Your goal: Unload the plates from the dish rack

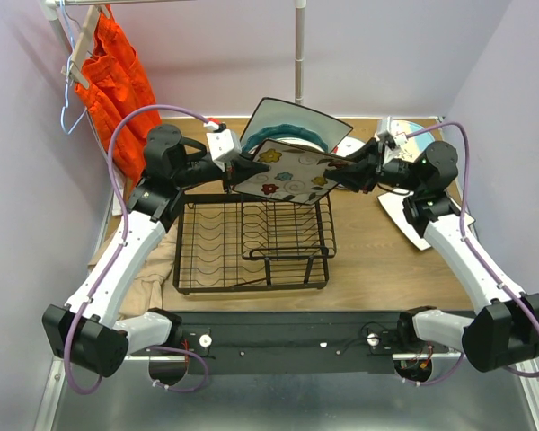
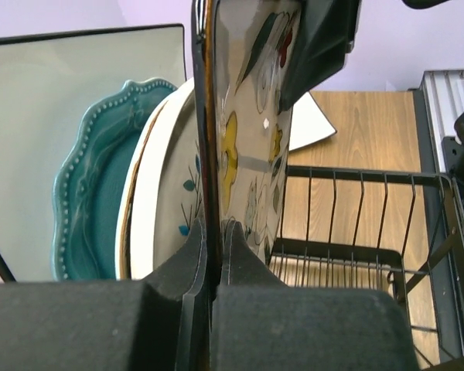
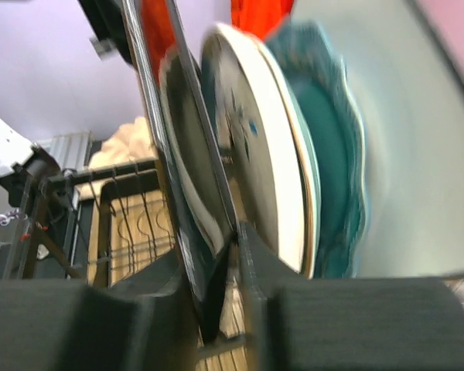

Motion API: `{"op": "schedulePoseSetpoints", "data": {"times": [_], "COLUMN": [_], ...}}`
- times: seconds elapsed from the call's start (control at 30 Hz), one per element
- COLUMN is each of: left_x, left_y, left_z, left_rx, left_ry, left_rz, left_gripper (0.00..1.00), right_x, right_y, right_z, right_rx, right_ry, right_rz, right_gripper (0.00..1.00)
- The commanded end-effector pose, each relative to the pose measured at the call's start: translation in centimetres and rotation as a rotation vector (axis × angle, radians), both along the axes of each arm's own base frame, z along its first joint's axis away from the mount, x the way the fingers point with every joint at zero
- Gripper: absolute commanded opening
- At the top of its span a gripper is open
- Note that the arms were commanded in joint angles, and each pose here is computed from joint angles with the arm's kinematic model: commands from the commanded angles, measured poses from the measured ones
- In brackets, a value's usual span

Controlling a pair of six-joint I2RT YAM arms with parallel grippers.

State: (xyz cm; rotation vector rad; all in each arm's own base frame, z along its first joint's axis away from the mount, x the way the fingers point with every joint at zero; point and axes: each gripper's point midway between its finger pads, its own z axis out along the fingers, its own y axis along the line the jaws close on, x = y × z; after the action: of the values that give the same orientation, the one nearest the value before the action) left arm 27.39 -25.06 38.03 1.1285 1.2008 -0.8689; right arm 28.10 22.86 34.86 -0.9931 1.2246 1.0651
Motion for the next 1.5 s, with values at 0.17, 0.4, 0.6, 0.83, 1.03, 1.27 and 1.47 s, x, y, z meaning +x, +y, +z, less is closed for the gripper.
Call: {"op": "schedulePoseSetpoints", "data": {"times": [0.17, 0.4, 0.6, 0.83, 1.03, 1.27, 1.47], "left_x": [-5.0, -6.1, -7.5, -9.2, -10.5, -10.4, -10.3], "left_y": [-0.8, -0.4, -0.1, 0.5, 0.9, 1.3, 1.8], "left_z": [5.3, 6.5, 7.6, 9.0, 9.9, 10.8, 12.5], "left_rx": [-0.12, -0.136, -0.151, -0.204, -0.245, -0.282, -0.328], "left_ry": [-0.056, -0.062, -0.065, -0.053, -0.033, 0.01, 0.028], "left_rz": [-0.178, -0.189, -0.21, -0.219, -0.236, -0.198, -0.147], "left_gripper": [0.0, 0.0, 0.0, 0.0, 0.0, 0.0, 0.0], "right_x": [-2.3, -2.6, -2.7, -3.2, -3.6, -4.3, -4.7], "right_y": [0.3, 0.1, -0.3, -0.5, -0.8, -1.2, -1.8], "right_z": [5.1, 6.9, 8.3, 10.0, 11.2, 12.1, 13.7], "right_rx": [0.048, 0.079, 0.117, 0.149, 0.172, 0.198, 0.256], "right_ry": [-0.133, -0.135, -0.12, -0.118, -0.126, -0.13, -0.107], "right_rz": [0.045, 0.013, -0.029, -0.045, -0.06, -0.08, -0.127], "right_gripper": [0.54, 0.74, 0.93, 1.0, 1.0, 1.0, 1.0]}}
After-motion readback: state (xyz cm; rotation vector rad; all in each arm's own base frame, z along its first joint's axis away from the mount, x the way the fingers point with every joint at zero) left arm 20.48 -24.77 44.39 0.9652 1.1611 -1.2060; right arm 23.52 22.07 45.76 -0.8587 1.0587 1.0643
